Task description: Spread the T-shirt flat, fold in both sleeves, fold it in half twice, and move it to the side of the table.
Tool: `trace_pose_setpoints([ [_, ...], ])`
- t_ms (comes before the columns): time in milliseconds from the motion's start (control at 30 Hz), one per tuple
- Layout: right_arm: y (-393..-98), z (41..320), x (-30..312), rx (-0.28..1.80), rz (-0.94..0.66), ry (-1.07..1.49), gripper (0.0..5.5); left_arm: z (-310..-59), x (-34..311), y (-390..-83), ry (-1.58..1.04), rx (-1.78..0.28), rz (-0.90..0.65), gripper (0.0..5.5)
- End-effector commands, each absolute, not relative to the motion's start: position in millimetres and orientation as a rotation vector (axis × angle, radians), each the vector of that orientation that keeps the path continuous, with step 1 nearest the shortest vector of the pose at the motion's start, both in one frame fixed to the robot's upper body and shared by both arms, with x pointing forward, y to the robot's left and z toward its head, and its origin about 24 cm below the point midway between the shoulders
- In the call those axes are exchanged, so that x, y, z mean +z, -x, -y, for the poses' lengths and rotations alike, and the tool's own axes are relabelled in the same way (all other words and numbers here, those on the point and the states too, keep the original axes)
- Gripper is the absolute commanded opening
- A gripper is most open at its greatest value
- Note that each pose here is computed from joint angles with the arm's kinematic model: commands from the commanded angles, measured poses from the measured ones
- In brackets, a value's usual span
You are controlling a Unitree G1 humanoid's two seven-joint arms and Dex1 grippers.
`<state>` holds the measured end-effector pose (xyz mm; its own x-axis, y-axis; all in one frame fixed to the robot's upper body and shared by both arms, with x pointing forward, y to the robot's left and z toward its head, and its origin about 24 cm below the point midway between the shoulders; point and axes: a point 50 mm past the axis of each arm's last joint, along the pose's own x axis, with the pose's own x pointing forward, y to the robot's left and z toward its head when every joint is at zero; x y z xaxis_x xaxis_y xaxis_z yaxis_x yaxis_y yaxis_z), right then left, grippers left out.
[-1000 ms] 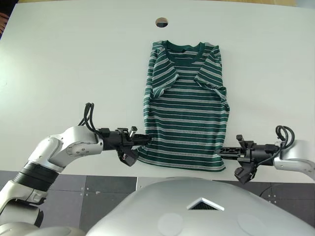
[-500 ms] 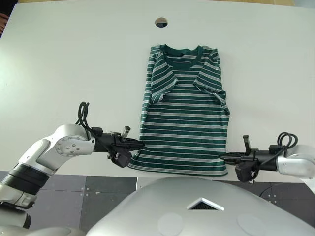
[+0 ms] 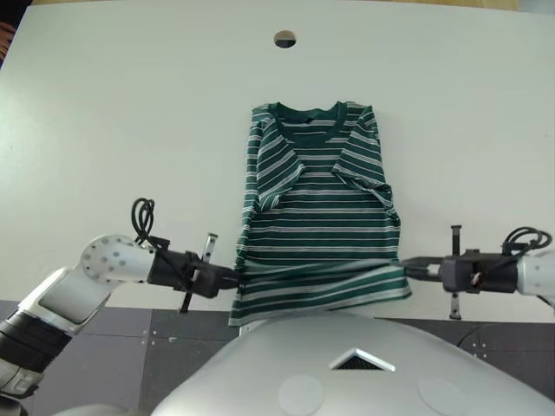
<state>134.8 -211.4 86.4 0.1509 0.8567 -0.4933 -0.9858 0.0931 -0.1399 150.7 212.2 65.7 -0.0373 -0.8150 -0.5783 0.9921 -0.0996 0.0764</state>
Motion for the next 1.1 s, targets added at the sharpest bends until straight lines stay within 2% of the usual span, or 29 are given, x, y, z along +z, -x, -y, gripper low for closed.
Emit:
trace_pose_setpoints([
  [33, -154, 217, 93, 1.294, -0.324, 0.397, 0.12, -211, 81, -183, -0.463, -1.425, -0.366, 0.10],
  [333, -209, 204, 103, 1.087, -0.291, 0.290, 0.12, -205, 73, -226, -0.316, -1.155, -0.451, 0.10],
  [533, -237, 194, 114, 1.018, -0.258, 0.208, 0.12, -207, 83, -253, -0.176, -1.002, -0.420, 0.10],
  [800, -260, 188, 82, 0.919, -0.403, 0.313, 0.12, -224, 65, -292, -0.103, -0.696, -0.545, 0.10],
  [900, -274, 184, 63, 0.854, -0.465, 0.358, 0.12, -221, 52, -299, -0.119, -0.643, -0.580, 0.10],
  [967, -282, 181, 56, 0.819, -0.476, 0.362, 0.44, -216, 46, -301, -0.124, -0.639, -0.589, 0.10],
  [1100, -302, 174, 64, 0.736, -0.391, 0.259, 1.16, -209, 40, -309, -0.084, -0.577, -0.569, 0.79],
])
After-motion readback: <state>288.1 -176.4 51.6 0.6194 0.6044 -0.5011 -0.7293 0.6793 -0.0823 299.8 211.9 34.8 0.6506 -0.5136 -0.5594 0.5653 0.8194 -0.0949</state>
